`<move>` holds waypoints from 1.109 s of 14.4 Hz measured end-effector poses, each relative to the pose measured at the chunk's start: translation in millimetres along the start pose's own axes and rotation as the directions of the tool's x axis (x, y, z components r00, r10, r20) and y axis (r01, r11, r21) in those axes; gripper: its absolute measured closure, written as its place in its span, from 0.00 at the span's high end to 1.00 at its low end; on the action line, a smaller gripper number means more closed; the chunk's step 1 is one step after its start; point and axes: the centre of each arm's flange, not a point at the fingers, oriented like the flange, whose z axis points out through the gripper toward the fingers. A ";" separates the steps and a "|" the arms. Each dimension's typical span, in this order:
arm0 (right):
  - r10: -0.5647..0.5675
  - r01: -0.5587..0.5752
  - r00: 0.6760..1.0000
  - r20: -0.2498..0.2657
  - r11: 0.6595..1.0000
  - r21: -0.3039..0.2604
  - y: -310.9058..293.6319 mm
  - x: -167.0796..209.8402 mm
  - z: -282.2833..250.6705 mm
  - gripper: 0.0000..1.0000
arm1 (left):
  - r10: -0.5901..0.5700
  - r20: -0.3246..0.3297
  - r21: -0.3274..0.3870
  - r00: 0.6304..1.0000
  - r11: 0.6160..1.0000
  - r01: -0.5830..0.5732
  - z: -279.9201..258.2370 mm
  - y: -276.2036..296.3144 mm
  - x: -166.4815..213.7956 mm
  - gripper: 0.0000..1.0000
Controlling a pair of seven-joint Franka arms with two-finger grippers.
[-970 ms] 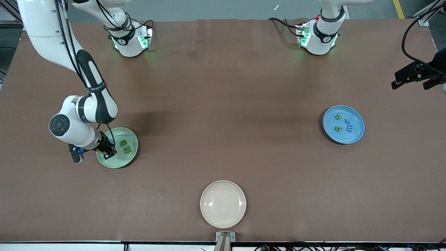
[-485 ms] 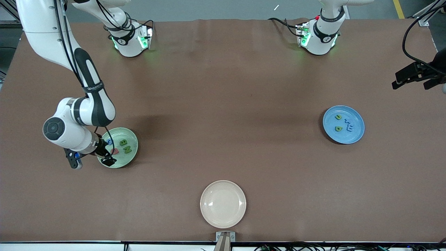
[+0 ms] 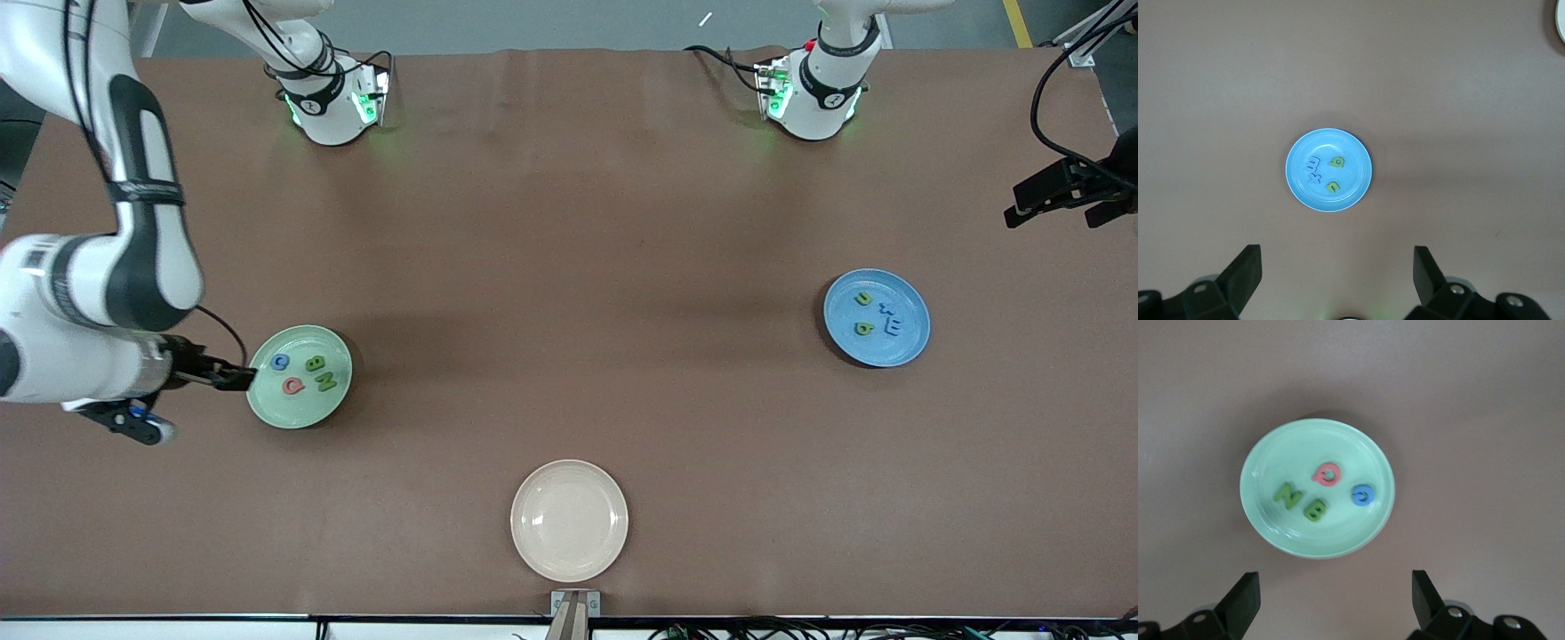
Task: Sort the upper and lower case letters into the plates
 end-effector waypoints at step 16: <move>-0.141 0.135 0.983 -0.119 0.989 -0.059 12.4 -31.7 -134.5 1.00 | 0.001 0.014 0.000 1.000 1.000 -0.001 5.9 0.5 0.0 1.00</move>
